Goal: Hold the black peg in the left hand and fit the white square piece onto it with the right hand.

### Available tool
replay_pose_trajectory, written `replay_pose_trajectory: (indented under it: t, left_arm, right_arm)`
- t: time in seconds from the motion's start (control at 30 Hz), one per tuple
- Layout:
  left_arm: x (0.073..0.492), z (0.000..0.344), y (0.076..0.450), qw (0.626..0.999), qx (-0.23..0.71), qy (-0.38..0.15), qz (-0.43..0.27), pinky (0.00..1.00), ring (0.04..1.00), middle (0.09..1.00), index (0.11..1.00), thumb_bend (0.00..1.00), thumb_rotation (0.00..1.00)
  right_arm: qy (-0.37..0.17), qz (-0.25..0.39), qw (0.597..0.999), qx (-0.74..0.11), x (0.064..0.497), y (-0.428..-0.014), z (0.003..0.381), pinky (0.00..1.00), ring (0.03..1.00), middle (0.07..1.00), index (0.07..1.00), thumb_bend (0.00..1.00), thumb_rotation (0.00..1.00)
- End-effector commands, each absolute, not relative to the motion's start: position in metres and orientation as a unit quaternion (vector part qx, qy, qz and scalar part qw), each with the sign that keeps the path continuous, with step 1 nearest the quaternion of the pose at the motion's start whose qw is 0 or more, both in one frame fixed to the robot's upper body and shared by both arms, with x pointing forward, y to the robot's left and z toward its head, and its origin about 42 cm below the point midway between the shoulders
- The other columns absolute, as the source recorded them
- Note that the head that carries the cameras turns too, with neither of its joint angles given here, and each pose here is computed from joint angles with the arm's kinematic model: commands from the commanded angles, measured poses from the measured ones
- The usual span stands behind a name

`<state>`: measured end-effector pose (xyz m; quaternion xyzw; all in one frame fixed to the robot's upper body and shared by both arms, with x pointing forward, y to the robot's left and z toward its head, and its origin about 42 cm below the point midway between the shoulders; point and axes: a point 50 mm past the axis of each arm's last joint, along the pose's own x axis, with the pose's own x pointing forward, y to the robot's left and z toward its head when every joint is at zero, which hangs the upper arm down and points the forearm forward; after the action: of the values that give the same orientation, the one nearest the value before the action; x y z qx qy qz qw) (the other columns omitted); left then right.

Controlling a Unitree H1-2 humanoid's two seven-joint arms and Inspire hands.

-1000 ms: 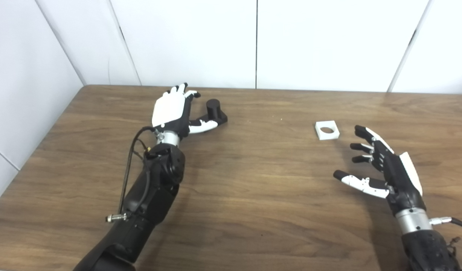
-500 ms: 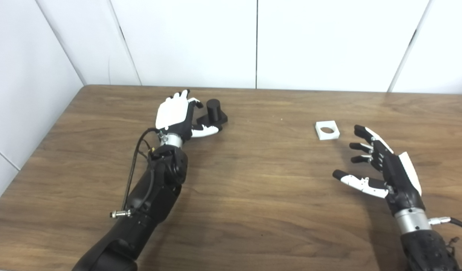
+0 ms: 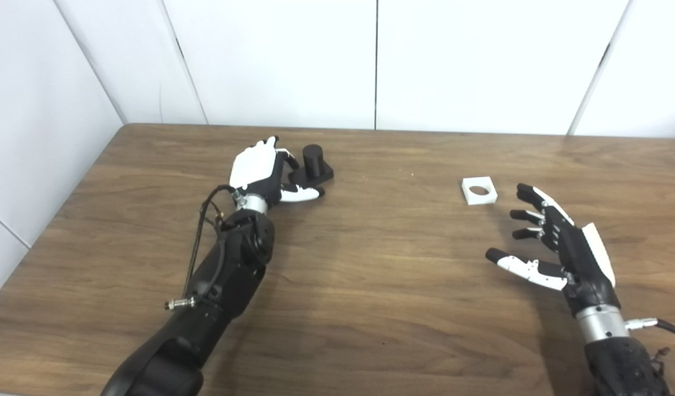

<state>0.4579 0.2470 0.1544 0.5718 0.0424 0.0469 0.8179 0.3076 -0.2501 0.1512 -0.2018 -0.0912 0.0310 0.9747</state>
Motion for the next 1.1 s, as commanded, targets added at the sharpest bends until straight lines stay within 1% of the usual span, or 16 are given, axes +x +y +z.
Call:
replay_pose_trajectory:
  t: [0.0, 0.2, 0.53, 0.63, 0.67, 0.7, 0.73, 0.77, 1.07]
  left_arm:
    - [0.474, 0.182, 0.253, 0.81, 0.583, 0.007, 0.066, 1.0, 1.0, 0.999, 0.651, 0.82, 0.46]
    - [0.478, 0.181, 0.255, 0.807, 0.588, 0.011, 0.059, 1.0, 1.0, 0.984, 0.641, 0.8, 0.45]
    - [0.481, 0.182, 0.255, 0.812, 0.582, 0.013, 0.043, 1.0, 1.0, 0.953, 0.586, 0.73, 0.36]
    - [0.482, 0.181, 0.254, 0.814, 0.58, 0.015, 0.035, 1.0, 1.0, 0.934, 0.546, 0.71, 0.32]
    - [0.482, 0.181, 0.253, 0.815, 0.579, 0.015, 0.034, 1.0, 1.0, 0.932, 0.518, 0.61, 0.21]
    - [0.482, 0.18, 0.252, 0.816, 0.577, 0.015, 0.032, 1.0, 1.0, 0.932, 0.503, 0.56, 0.15]
    - [0.482, 0.18, 0.252, 0.817, 0.576, 0.016, 0.03, 1.0, 1.0, 0.928, 0.494, 0.53, 0.11]
    - [0.482, 0.179, 0.252, 0.817, 0.576, 0.016, 0.028, 1.0, 1.0, 0.927, 0.492, 0.52, 0.1]
    - [0.481, 0.176, 0.253, 0.817, 0.576, 0.012, 0.009, 1.0, 0.998, 0.902, 0.488, 0.51, 0.08]
  right_arm:
    - [-0.136, 0.022, 0.97, -0.2, 0.31, -0.247, 0.17, 0.64, 0.778, 0.885, 0.871, 0.73, 0.21]
    - [-0.133, 0.022, 0.97, -0.202, 0.307, -0.246, 0.169, 0.65, 0.781, 0.887, 0.868, 0.72, 0.23]
    - [-0.129, 0.019, 0.972, -0.197, 0.302, -0.245, 0.169, 0.65, 0.784, 0.884, 0.862, 0.71, 0.23]
    - [-0.129, 0.017, 0.972, -0.198, 0.301, -0.245, 0.169, 0.64, 0.783, 0.885, 0.864, 0.71, 0.24]
    - [-0.13, 0.016, 0.971, -0.199, 0.3, -0.245, 0.169, 0.63, 0.781, 0.884, 0.863, 0.7, 0.25]
    - [-0.13, 0.015, 0.971, -0.201, 0.3, -0.245, 0.169, 0.63, 0.78, 0.883, 0.862, 0.7, 0.25]
    - [-0.13, 0.014, 0.97, -0.203, 0.3, -0.245, 0.169, 0.62, 0.78, 0.885, 0.863, 0.69, 0.26]
    - [-0.13, 0.014, 0.97, -0.204, 0.3, -0.245, 0.169, 0.62, 0.78, 0.887, 0.863, 0.68, 0.26]
    - [-0.133, 0.012, 0.97, -0.204, 0.301, -0.247, 0.17, 0.63, 0.771, 0.891, 0.862, 0.67, 0.3]
